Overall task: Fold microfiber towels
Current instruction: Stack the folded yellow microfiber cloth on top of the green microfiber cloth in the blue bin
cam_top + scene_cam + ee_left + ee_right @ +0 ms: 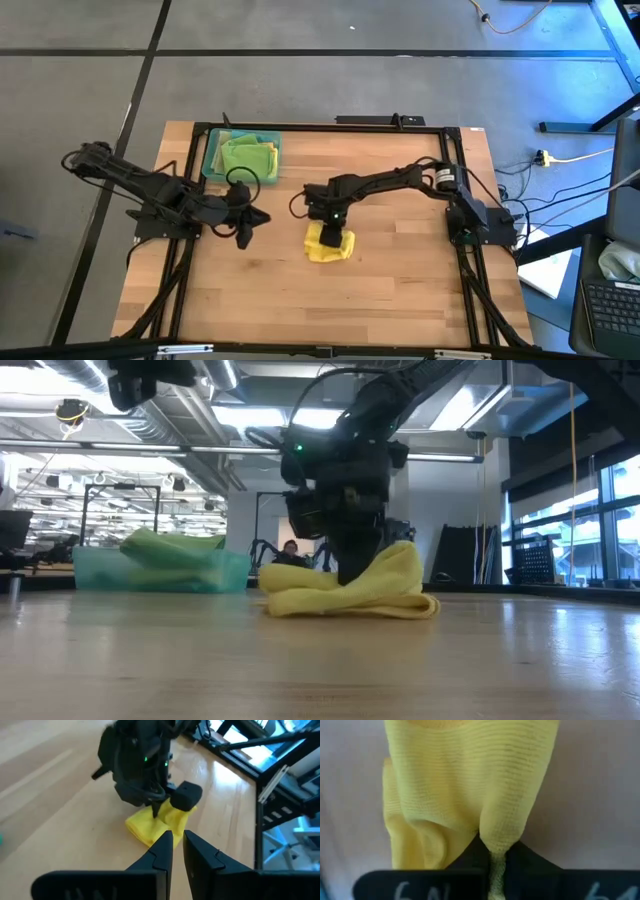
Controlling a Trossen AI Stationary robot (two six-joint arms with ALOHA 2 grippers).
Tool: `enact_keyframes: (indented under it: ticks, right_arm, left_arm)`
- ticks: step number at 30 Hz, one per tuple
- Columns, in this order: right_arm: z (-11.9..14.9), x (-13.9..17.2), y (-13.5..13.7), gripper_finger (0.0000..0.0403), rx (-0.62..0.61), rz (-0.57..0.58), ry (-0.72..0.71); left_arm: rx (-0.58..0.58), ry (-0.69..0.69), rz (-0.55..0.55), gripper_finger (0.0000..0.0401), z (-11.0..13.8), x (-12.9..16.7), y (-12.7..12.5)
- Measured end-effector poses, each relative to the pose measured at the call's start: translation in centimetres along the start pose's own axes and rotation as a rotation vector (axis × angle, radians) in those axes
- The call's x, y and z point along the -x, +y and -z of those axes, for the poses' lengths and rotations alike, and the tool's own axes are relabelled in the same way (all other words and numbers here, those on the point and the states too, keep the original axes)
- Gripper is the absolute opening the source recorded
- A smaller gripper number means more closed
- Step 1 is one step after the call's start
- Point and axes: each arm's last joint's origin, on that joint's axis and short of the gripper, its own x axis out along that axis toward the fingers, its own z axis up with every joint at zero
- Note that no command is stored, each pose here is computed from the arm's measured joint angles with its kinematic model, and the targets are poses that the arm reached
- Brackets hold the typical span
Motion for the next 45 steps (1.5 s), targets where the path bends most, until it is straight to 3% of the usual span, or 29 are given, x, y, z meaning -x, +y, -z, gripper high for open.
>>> enact_keyframes:
  ticks: [4,8,12,17,22,31,36,41,45]
  right_arm:
    - [-1.9,1.4,0.2,0.0018,-0.021,-0.065,-0.061]
    - [-5.9,6.1,1.3,0.0018,0.007,-0.112,-0.330]
    - [-9.2,10.8,0.9,0.0018,-0.042,-0.090,-0.649]
    - [-11.0,14.2,-0.8,0.0018,-0.158,-0.079,-0.901]
    - [-13.0,14.2,-4.3,0.0018,-0.278,-0.113,-0.979]
    - [-17.7,14.0,-7.7,0.0018,-0.384,-0.174,-1.121]
    - [-17.1,12.4,-11.0,0.0021,-0.587,-0.144,-1.097]
    - [-16.8,12.1,-12.1,0.0048,-0.590,-0.133,-1.076]
    - [-16.8,12.4,-12.3,0.0102,-0.573,-0.152,-1.084]
  left_arm:
    - [0.032,-0.044,0.037,0.0034,-1.1,2.5,0.5]
    - [0.034,-0.137,0.063,0.0024,-2.8,5.8,1.2]
    - [0.043,-0.226,0.070,0.0013,-3.9,8.6,2.0]
    - [0.086,-0.331,0.073,0.0001,-4.7,10.9,3.0]
    - [0.091,-0.425,0.101,0.0005,-5.3,12.3,3.4]
    - [0.060,-0.458,0.100,0.0002,-5.5,12.7,3.5]
    - [0.065,-0.451,0.112,0.0008,-5.5,12.7,3.5]
    - [0.057,-0.450,0.111,0.0004,-5.5,12.7,3.5]
    - [0.034,-0.446,0.095,0.0001,-5.4,12.7,3.6]
